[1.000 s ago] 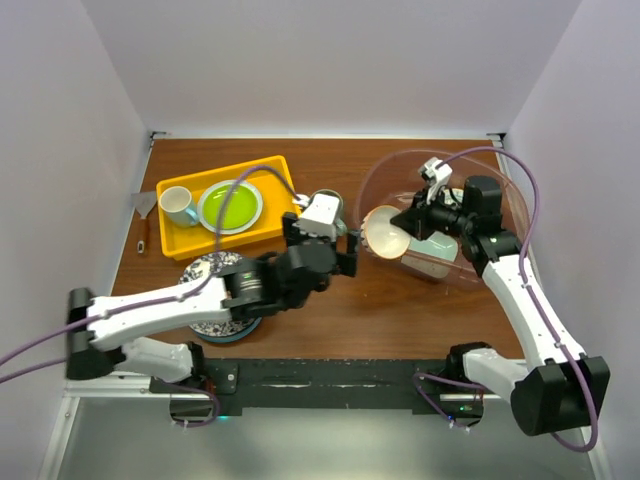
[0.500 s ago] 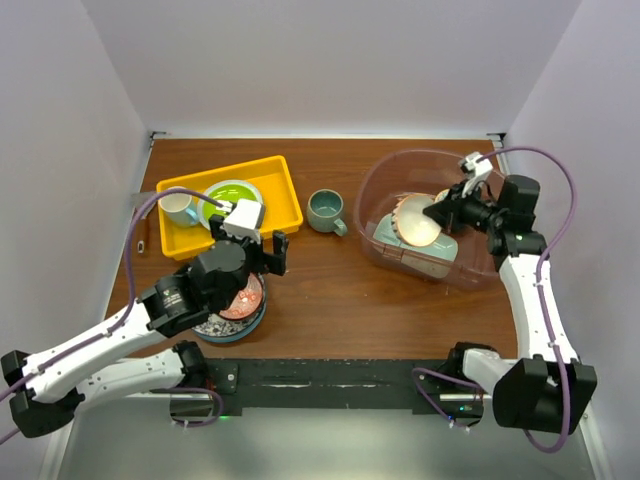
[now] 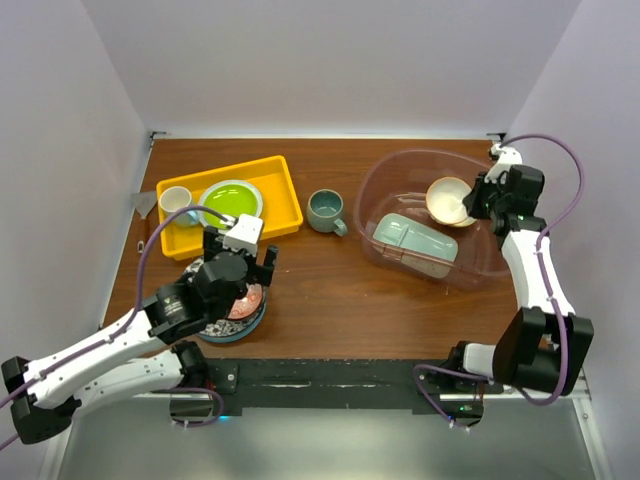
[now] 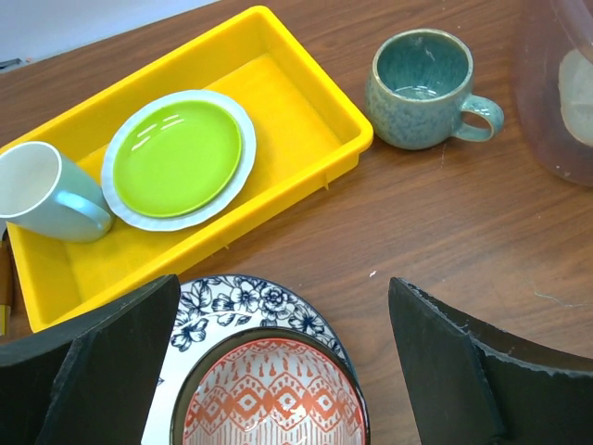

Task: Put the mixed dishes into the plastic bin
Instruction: Place the bowl in the plastic bin.

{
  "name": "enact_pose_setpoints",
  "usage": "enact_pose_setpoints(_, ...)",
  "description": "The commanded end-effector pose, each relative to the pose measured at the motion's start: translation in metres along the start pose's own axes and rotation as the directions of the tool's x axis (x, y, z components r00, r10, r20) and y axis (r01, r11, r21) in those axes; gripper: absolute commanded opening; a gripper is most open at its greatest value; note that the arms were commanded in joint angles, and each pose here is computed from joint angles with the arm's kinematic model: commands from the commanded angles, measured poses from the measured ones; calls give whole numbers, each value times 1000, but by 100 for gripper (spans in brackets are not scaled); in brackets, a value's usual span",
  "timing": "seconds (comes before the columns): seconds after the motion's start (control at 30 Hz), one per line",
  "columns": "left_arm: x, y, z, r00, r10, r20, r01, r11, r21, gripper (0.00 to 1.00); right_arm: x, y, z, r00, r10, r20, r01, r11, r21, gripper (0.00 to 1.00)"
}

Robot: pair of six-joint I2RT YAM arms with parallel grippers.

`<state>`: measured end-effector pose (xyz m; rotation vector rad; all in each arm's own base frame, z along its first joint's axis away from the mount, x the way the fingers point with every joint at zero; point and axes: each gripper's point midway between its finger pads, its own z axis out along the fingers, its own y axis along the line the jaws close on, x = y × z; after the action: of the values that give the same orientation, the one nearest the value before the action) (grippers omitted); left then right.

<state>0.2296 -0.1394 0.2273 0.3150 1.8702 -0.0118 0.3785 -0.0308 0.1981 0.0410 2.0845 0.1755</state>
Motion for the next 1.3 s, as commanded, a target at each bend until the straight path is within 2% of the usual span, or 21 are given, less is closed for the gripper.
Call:
enact_pose_setpoints(0.0,-12,15,-6,997,-34,67,35,999,-24,100,-42,-42,7,990,46,131,-75,971,226,0)
enact_pose_setpoints(0.17,-19,20,-10,991,-80,105,81,997,-1,100,-32,-70,33,988,108,108,-139,930,341,0)
enact_pose_setpoints(0.67,-22,29,-9,988,-103,118,105,994,-12,100,-3,-101,91,988,155,1,-141,895,423,0)
enact_pose_setpoints(0.9,-22,29,-6,987,-107,117,109,994,-9,100,11,-98,101,986,160,-47,-129,910,394,12)
enact_pose_setpoints(0.93,-22,29,-6,987,-108,117,109,994,-9,100,13,-96,101,986,158,-52,-126,913,388,19)
enact_pose_setpoints(1.0,-21,30,-6,987,-107,116,109,994,-12,100,16,-95,103,985,157,-64,-121,916,383,22)
enact_pose_setpoints(1.03,-21,30,-6,987,-108,117,110,994,-9,100,18,-96,103,985,157,-70,-119,917,381,29)
enact_pose_setpoints(1.1,-22,30,-7,986,-112,121,114,993,-9,100,17,-93,102,986,148,-77,-110,923,369,37)
enact_pose_setpoints(1.27,-23,32,-7,985,-118,126,120,993,-11,100,1,-83,86,993,105,-54,-81,940,331,51)
